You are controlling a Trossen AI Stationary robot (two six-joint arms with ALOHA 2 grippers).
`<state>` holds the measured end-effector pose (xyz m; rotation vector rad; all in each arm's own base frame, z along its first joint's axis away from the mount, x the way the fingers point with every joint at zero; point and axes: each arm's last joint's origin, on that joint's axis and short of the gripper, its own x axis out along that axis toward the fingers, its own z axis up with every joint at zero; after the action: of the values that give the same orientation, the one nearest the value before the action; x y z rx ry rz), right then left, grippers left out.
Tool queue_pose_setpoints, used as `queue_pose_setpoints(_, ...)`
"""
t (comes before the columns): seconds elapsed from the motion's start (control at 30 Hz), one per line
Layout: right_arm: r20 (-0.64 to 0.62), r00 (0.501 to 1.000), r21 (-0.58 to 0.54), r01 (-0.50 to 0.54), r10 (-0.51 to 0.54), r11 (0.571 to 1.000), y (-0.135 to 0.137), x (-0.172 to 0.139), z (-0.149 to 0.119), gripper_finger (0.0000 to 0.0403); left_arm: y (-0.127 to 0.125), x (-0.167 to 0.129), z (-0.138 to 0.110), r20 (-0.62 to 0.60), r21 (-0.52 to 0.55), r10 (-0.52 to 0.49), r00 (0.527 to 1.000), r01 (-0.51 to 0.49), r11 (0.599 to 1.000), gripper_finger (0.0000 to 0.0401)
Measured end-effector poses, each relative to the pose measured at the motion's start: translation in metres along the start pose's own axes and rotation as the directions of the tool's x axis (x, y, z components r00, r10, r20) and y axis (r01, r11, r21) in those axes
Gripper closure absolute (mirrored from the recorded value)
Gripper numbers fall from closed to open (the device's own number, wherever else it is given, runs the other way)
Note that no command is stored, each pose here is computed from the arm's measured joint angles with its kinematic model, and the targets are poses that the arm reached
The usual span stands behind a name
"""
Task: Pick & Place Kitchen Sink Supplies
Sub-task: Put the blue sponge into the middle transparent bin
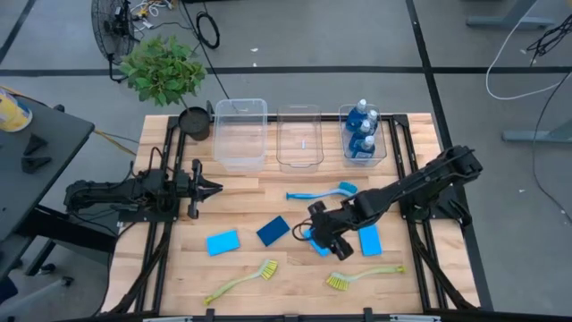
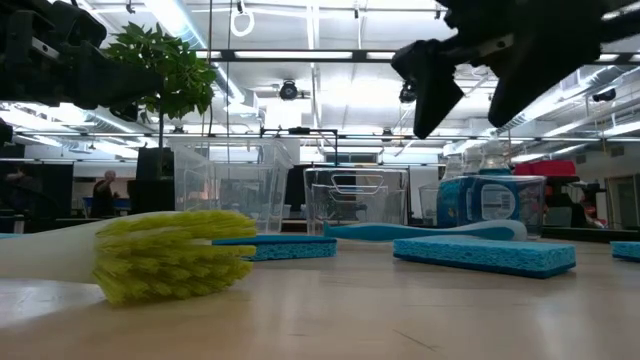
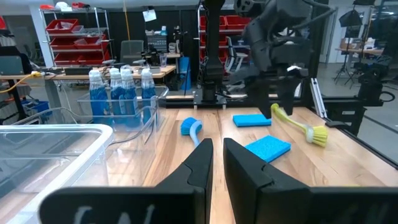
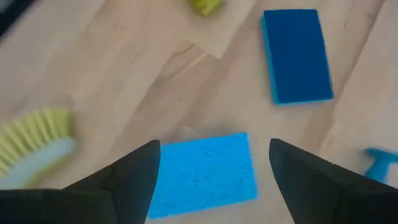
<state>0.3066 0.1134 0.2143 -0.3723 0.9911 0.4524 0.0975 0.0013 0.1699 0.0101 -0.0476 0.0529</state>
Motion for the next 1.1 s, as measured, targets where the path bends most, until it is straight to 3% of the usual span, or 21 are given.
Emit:
queue_pose_setpoints(0.13, -0.013, 1.000, -0.066, 0.016, -0.017, 0.998, -0.011, 0.003, -0.003, 0.0101, 0.000, 0.000, 0.000, 0.000, 0.000, 0.000, 1.000, 0.000, 1.000, 0.0357)
queue_pose_setpoints(0.3, -0.053, 0.998, -0.048, 0.022, -0.025, 0.999, -0.023, 0.018, -0.009, 0.0101, 0.000, 0.000, 0.000, 0.000, 0.000, 0.000, 1.000, 0.000, 1.000, 0.0357)
queue_pose_setpoints(0.57, -0.136, 0.989, -0.100, -0.078, 0.064, 0.992, -0.021, 0.048, -0.019, 0.0101, 0.000, 0.000, 0.000, 0.000, 0.000, 0.000, 1.000, 0.000, 1.000, 0.0357)
queue_pose_setpoints(0.77, -0.143, 0.988, -0.138, -0.081, 0.061, 0.987, -0.027, 0.050, -0.021, 0.0102, 0.000, 0.000, 0.000, 0.000, 0.000, 0.000, 1.000, 0.000, 1.000, 0.0357)
queue_pose_setpoints(1.1, -0.116, 0.988, -0.082, -0.112, 0.102, 0.990, -0.045, 0.049, -0.026, 0.0147, 0.000, 0.000, 0.000, 0.000, 0.000, 0.000, 1.000, 0.000, 1.000, 0.0357)
